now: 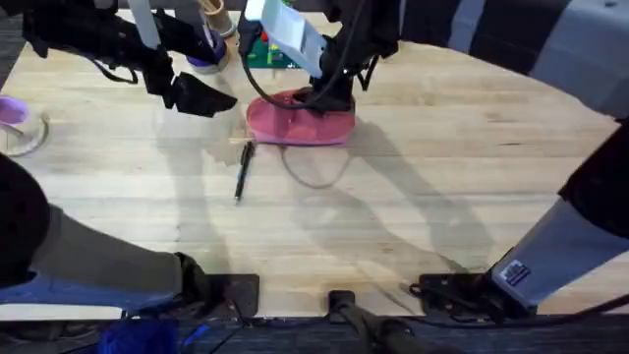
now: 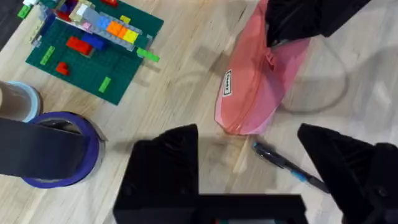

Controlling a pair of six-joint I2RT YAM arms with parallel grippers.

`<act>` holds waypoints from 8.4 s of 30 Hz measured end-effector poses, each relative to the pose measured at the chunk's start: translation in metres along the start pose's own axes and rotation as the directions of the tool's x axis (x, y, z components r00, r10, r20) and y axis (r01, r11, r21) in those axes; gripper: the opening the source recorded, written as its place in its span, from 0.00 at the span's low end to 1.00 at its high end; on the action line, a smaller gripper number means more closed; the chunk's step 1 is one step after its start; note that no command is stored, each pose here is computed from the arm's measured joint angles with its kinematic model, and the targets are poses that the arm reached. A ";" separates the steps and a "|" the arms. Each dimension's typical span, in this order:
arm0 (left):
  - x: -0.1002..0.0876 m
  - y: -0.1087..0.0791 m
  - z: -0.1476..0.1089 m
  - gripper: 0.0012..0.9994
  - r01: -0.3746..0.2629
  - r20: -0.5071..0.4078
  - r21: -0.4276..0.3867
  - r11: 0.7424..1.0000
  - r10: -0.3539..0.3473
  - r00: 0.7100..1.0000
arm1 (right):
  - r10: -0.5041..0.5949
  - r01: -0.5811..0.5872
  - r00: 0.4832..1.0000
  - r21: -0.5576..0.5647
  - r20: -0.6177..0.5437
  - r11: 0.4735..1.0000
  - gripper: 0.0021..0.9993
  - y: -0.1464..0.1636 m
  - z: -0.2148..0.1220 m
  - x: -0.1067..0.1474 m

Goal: Unzip the bag, pick up the pens from the table one at a time and place them inside, then zip the bag closed.

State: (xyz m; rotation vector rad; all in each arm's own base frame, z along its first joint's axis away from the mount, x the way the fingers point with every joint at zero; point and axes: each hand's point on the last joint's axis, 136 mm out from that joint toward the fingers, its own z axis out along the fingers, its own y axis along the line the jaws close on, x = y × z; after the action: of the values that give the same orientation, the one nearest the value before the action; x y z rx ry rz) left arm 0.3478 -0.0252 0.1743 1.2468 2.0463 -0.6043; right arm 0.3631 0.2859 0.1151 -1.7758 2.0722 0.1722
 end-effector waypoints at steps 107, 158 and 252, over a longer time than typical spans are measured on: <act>0.084 -0.086 0.038 1.00 0.658 -0.182 -0.509 0.555 -0.816 0.548 | 0.399 -0.435 0.888 0.141 0.227 0.889 1.00 -0.018 -0.194 0.048; 0.123 -0.094 0.081 0.05 0.569 -0.371 -0.625 0.535 -0.844 0.387 | 0.388 -0.431 0.888 0.154 0.248 0.889 1.00 -0.022 -0.195 0.044; -0.077 -0.061 0.161 0.04 -0.308 0.075 0.423 0.852 0.306 0.949 | 0.448 -0.467 0.880 0.121 0.157 0.876 1.00 0.034 -0.234 0.079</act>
State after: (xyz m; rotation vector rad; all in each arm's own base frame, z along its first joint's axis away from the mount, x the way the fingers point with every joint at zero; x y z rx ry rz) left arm 0.3657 -0.2065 0.1248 1.7830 1.7011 -0.9333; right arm 0.2694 0.1377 0.2921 -1.1270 2.3100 0.2401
